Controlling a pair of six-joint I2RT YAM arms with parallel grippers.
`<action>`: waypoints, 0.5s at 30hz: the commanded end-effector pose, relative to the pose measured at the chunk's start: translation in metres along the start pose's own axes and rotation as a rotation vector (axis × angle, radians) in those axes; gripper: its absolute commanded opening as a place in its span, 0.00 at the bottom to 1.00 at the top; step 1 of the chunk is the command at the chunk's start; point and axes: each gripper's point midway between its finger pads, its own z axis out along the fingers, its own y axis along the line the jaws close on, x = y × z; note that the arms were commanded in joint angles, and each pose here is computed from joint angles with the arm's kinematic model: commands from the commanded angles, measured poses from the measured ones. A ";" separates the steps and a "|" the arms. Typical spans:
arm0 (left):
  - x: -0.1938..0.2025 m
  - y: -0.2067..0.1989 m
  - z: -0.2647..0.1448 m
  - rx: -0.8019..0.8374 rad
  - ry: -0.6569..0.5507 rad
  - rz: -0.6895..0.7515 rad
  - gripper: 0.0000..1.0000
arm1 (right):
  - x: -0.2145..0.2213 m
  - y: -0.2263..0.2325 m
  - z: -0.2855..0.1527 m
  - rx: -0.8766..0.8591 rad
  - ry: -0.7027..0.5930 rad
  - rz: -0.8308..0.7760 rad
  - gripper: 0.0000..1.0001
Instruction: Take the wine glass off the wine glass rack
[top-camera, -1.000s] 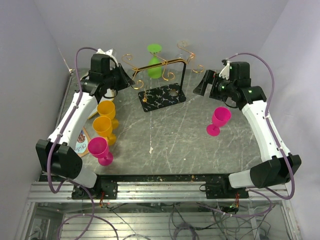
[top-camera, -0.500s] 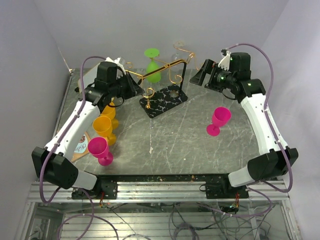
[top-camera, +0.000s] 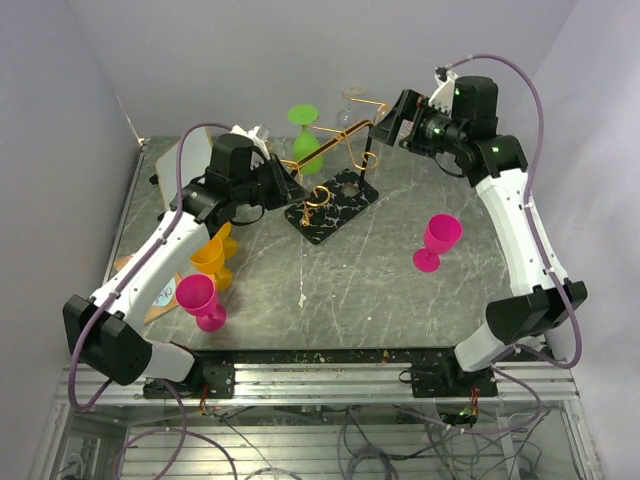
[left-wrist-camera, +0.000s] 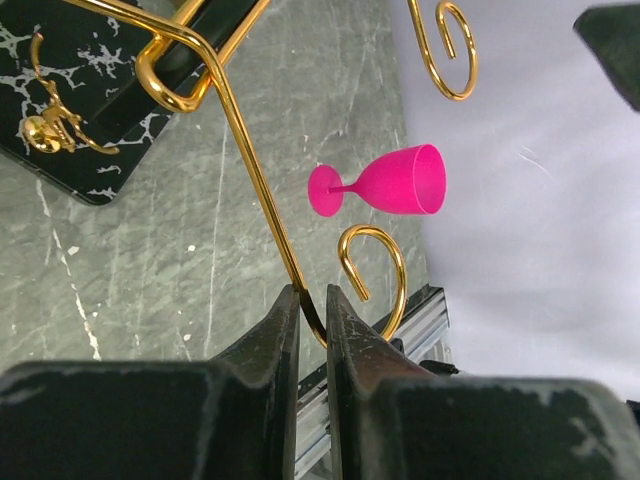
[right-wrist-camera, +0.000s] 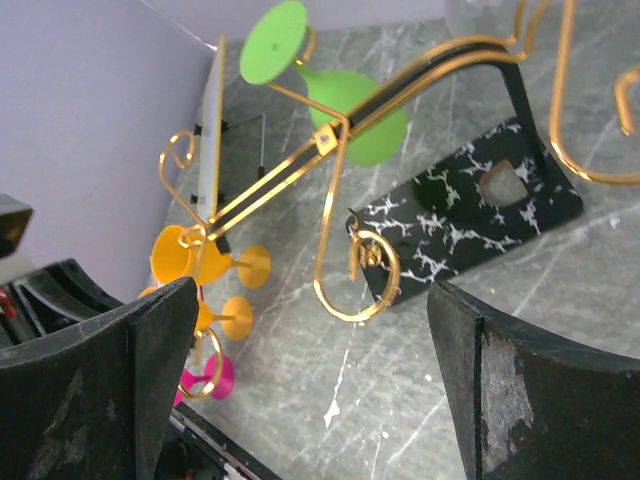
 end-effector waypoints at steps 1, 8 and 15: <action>0.002 -0.048 -0.011 0.194 -0.029 0.053 0.20 | -0.004 0.020 0.015 -0.003 0.006 -0.056 0.97; 0.000 -0.031 -0.021 0.095 -0.061 0.110 0.28 | 0.001 0.061 0.061 -0.012 0.032 -0.139 0.96; -0.006 -0.020 -0.041 0.014 -0.112 0.184 0.42 | -0.013 0.073 0.096 -0.053 -0.042 -0.089 0.91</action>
